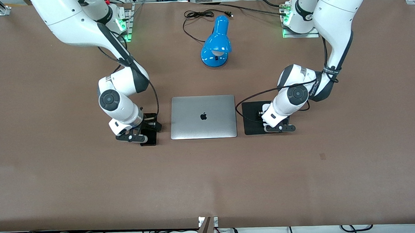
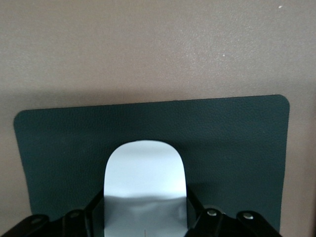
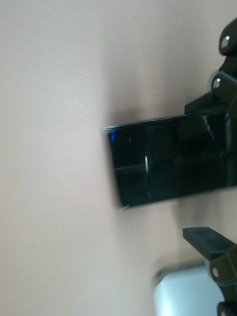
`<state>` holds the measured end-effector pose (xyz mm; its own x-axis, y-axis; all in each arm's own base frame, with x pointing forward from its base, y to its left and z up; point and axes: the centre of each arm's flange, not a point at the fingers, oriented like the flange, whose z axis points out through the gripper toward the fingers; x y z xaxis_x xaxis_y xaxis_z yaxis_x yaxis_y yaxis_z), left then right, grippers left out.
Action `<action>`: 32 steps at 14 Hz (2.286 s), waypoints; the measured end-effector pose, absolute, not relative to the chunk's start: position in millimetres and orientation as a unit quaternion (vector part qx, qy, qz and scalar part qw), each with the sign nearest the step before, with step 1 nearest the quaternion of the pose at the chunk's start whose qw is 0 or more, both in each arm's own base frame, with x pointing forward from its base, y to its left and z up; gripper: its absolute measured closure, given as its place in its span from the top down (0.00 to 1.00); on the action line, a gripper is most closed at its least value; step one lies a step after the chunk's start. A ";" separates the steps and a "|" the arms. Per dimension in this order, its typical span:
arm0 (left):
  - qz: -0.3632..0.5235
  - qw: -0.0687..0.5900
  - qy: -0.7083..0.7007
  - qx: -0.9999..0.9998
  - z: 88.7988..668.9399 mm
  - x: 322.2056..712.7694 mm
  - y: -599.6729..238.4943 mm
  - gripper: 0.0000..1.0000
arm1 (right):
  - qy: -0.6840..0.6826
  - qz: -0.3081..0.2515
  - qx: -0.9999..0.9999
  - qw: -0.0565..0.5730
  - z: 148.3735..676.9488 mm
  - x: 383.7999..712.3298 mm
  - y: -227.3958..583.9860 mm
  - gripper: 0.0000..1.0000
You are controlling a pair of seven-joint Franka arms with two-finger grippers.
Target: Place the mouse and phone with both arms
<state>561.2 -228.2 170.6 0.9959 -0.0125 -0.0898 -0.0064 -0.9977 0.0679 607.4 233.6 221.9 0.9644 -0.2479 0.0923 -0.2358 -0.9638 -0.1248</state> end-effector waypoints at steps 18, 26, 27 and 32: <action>-0.059 -0.015 0.012 0.998 520.8 599.9 -124.3 1.00 | 0.208 -0.035 -0.978 -0.003 582.5 571.6 -6.0 1.00; -0.071 0.018 0.033 0.997 584.5 597.6 -21.6 1.00 | 0.122 -0.019 -0.992 -0.008 592.1 561.1 -36.7 1.00; -0.054 0.020 0.020 0.998 589.4 592.6 -8.1 1.00 | 0.115 -0.015 -0.993 -0.008 593.5 561.0 -35.1 1.00; -0.029 -0.013 -0.010 0.999 591.7 555.0 -4.6 1.00 | 0.107 -0.003 -0.994 0.010 579.4 575.7 -25.0 1.00</action>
